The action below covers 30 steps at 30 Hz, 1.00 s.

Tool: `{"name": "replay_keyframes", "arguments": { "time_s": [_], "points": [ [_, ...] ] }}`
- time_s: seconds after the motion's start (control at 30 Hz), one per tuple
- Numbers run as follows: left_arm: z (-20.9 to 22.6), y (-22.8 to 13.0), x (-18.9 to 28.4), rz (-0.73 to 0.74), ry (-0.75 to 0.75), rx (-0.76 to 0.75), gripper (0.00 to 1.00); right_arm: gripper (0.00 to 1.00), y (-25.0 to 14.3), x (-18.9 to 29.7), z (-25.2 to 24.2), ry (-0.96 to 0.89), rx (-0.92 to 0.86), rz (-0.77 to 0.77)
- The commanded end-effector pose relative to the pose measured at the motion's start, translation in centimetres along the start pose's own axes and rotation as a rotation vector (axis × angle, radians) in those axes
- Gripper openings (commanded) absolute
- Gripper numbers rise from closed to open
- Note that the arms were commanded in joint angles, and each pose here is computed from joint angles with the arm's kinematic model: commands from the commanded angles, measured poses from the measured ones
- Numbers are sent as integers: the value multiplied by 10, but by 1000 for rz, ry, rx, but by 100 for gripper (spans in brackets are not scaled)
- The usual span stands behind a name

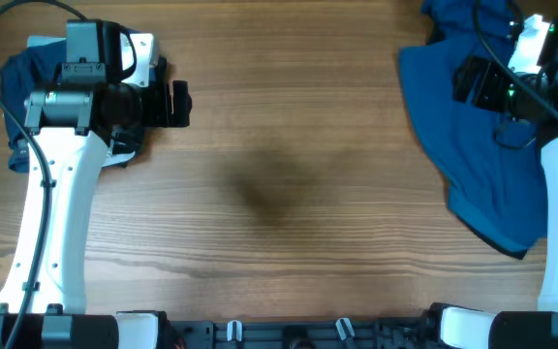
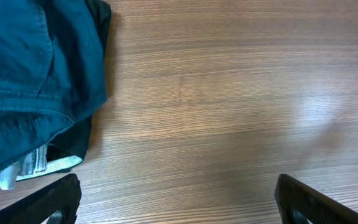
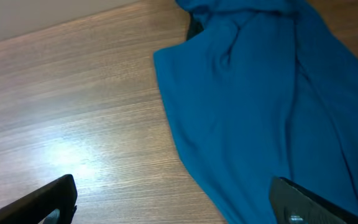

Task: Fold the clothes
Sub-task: 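Release the trousers and lift the left gripper off the stack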

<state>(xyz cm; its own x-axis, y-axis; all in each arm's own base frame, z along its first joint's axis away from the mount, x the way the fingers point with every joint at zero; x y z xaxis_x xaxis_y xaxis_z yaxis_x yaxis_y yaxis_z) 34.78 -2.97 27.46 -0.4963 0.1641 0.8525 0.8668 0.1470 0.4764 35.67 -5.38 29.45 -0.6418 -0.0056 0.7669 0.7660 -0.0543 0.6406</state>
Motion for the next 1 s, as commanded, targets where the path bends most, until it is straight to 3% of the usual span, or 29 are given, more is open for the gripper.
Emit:
{"name": "replay_keyframes", "arguments": {
  "time_s": [0.0,0.73,0.97],
  "points": [
    [-3,-2,-1,11,-19,8,100,99,5,6,-3,-25,9,-19],
    [-3,-2,1,5,-21,7,100,100,5,6,-3,-25,9,-19],
    [-10,-3,48,-120,-39,-14,100,100,5,6,-3,-25,9,-19]
  ]
}}
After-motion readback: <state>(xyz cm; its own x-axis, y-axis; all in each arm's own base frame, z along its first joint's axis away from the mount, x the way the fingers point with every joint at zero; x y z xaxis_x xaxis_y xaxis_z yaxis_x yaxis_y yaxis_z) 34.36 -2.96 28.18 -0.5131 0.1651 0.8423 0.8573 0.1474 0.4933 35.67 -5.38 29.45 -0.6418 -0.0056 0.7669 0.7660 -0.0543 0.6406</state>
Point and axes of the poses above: each gripper's point midway between its finger pads, its own x axis back along the fingers, its own z axis along the line the jaws close on, y = z × x, the point moved 5 cm from there along x, back along the fingers, and after that the axes turned 9 degrees about x, right-handed, at the moved point
